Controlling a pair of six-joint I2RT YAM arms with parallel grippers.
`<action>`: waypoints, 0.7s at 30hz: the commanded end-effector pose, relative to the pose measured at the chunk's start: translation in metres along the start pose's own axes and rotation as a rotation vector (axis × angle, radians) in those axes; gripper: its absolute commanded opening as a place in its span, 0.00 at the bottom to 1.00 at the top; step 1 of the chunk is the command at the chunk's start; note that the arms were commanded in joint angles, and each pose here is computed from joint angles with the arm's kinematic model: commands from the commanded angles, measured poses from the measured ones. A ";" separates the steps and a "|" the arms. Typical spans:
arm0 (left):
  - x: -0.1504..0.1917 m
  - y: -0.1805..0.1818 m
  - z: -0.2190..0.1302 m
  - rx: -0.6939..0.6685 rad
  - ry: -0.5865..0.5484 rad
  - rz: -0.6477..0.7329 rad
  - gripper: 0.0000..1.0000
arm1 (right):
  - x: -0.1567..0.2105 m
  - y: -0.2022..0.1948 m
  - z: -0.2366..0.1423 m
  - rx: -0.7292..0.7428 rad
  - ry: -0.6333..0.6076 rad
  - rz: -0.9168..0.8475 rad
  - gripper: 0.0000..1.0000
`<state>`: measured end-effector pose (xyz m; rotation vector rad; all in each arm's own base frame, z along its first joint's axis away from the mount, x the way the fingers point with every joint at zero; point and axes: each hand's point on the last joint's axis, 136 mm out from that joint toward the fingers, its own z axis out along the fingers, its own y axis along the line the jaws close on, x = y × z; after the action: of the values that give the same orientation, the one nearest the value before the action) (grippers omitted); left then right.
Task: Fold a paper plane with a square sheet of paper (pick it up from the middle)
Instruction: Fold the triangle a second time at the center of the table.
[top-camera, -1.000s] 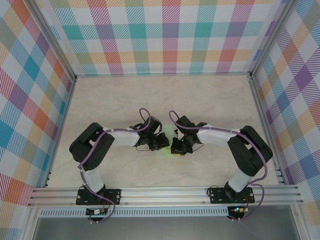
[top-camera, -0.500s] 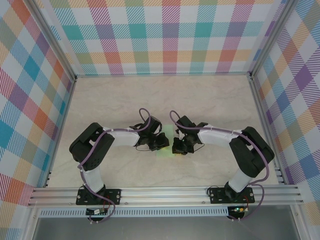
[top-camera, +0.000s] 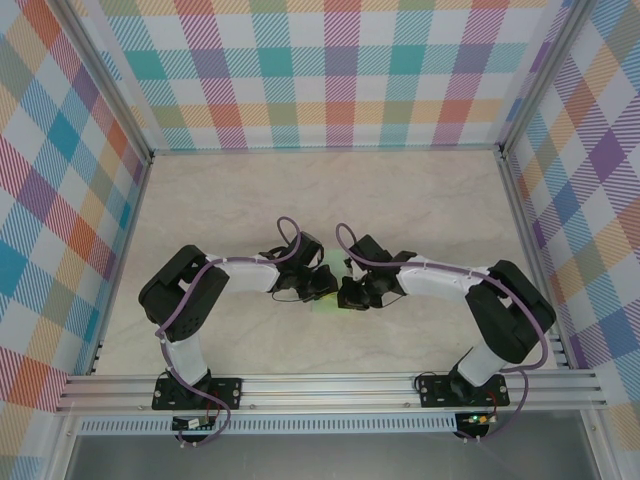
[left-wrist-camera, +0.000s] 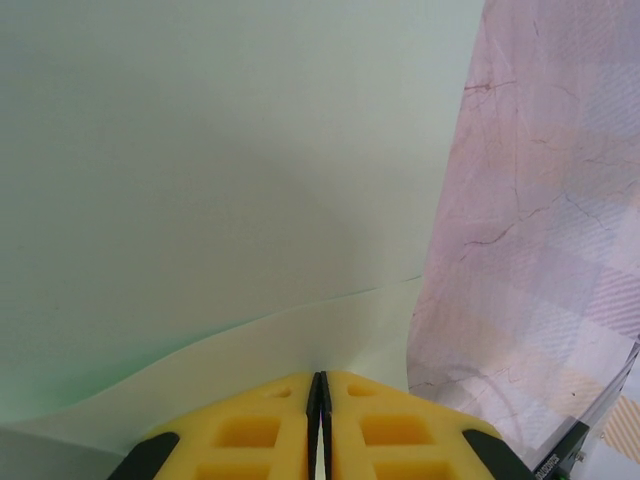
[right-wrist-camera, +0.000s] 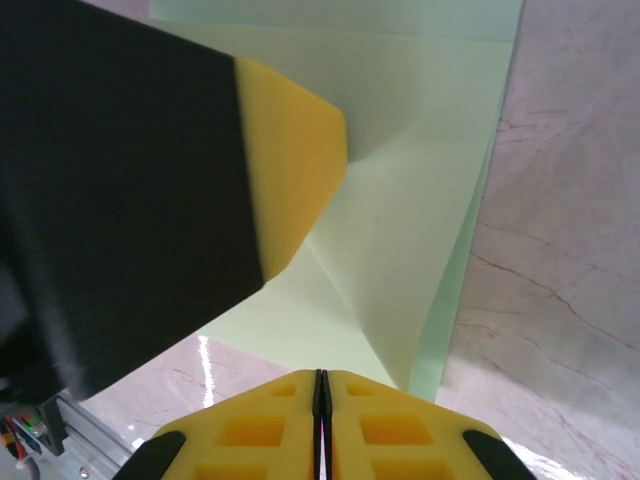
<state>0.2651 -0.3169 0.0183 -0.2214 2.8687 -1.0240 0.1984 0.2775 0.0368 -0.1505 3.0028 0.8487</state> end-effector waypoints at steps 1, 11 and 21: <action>0.006 0.028 0.007 -0.098 0.008 -0.050 0.12 | 0.002 -0.008 0.008 0.028 0.007 0.016 0.11; 0.002 0.025 0.003 -0.084 -0.004 -0.057 0.13 | 0.003 -0.026 0.012 0.107 0.001 0.050 0.10; 0.001 0.023 0.004 -0.075 -0.005 -0.056 0.14 | 0.005 -0.026 0.013 0.106 0.012 0.048 0.10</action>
<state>0.2656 -0.3172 0.0187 -0.2443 2.8688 -1.0301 0.2032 0.2676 0.0216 -0.0914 3.0213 0.7373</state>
